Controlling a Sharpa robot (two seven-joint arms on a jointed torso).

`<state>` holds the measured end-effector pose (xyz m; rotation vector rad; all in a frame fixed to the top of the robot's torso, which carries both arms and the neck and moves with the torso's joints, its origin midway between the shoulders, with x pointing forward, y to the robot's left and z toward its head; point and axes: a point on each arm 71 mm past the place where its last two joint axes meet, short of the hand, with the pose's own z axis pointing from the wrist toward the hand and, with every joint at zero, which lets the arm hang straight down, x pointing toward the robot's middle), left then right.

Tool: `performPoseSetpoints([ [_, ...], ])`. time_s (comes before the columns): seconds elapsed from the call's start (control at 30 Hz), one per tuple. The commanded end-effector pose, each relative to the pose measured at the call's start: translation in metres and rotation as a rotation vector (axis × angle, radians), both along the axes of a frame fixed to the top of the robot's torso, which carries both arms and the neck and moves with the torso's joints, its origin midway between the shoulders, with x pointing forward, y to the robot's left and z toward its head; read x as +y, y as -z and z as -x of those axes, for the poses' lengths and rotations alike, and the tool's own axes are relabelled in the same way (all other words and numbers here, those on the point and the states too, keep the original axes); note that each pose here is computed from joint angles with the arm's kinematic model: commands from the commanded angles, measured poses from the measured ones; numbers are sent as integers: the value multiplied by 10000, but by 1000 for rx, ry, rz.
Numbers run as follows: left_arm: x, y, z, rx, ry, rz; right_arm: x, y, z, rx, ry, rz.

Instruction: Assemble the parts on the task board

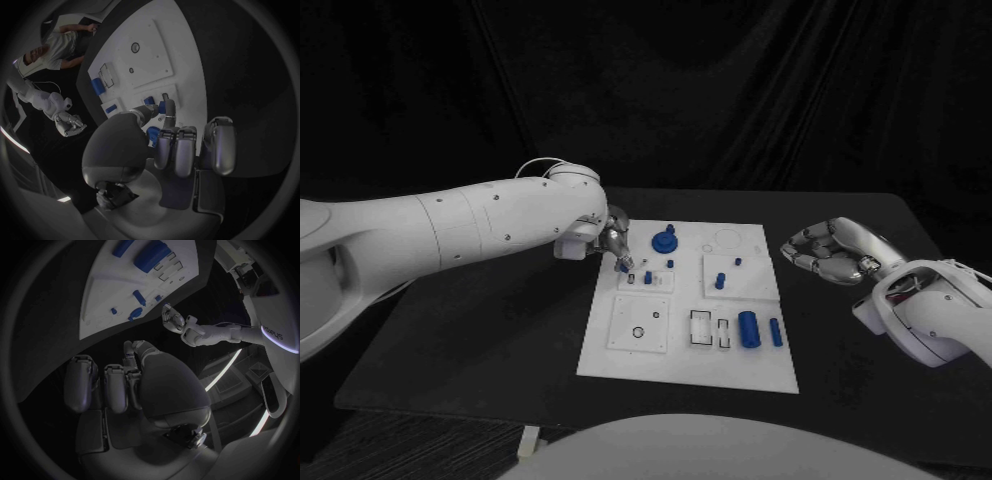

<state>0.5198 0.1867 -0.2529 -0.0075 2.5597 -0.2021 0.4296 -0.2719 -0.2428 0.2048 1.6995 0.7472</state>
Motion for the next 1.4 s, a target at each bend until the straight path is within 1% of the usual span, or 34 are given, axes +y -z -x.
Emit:
performPoseSetpoints([
  [0.03,-34,-1,-12,39,24,-14,5,17,1,13,5,5],
  [0.27,-104,11,-74,31,21,-11,15,16,-1,11,3,4],
  [0.47,-151,37,-91,32,23,-8,16,15,2,12,2,4],
  [0.67,-162,73,-87,34,22,-4,15,15,2,11,2,4],
  [0.93,-167,133,-60,46,24,-3,16,14,4,12,2,3],
  [1.4,-151,187,-35,57,21,-3,24,15,3,12,-1,3],
])
